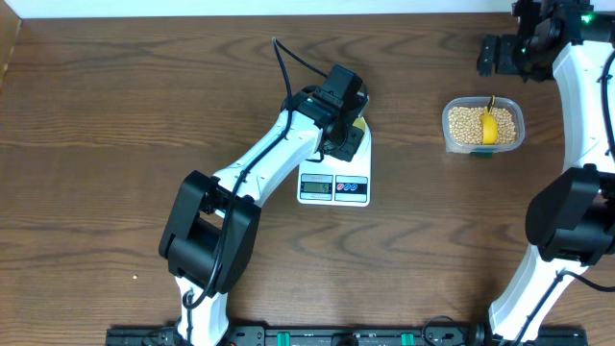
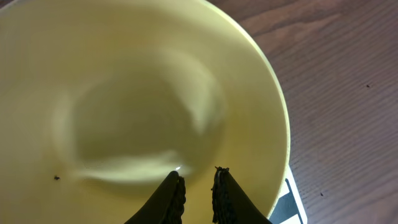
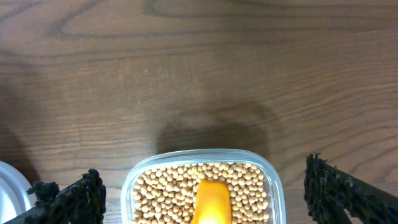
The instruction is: Scoop item into bowl and weigh 50g on scale
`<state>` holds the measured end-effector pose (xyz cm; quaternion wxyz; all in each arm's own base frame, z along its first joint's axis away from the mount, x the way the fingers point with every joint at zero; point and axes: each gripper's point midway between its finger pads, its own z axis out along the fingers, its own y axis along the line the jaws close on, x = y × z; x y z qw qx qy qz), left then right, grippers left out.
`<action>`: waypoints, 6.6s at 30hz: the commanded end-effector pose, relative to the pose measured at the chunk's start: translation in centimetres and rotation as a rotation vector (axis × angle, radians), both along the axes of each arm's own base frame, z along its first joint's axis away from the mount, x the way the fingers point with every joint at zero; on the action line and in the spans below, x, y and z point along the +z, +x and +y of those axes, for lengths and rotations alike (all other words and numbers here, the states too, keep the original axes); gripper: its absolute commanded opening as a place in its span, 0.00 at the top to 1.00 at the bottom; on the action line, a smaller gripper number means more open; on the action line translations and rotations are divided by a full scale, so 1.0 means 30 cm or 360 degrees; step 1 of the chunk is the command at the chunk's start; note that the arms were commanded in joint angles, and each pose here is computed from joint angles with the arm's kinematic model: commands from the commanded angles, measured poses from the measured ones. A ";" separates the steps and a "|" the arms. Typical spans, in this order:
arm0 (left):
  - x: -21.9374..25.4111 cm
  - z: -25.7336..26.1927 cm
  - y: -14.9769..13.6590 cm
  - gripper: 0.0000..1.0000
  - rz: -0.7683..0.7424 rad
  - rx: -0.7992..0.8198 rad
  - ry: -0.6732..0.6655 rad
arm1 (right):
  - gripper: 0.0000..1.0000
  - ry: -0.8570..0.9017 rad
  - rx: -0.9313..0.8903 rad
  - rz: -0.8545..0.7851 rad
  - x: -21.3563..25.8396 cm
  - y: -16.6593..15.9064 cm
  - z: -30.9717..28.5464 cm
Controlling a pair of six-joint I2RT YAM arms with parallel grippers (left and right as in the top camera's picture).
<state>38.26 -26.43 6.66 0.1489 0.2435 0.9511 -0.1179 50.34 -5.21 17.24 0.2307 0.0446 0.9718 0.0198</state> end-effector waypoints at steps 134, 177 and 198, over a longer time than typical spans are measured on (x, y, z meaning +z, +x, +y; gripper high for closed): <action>-0.268 0.323 -0.341 0.02 -0.0107 -0.1336 0.0298 | 0.01 0.0003 0.0009 -0.0013 0.009 0.007 0.001; -0.301 0.302 -0.366 0.02 -0.0052 -0.1350 0.0210 | 0.01 0.0003 0.0009 -0.0013 0.009 0.007 0.001; -0.301 0.304 -0.366 0.03 -0.0049 -0.1349 0.0216 | 0.01 0.0003 0.0009 -0.0013 0.009 0.007 0.001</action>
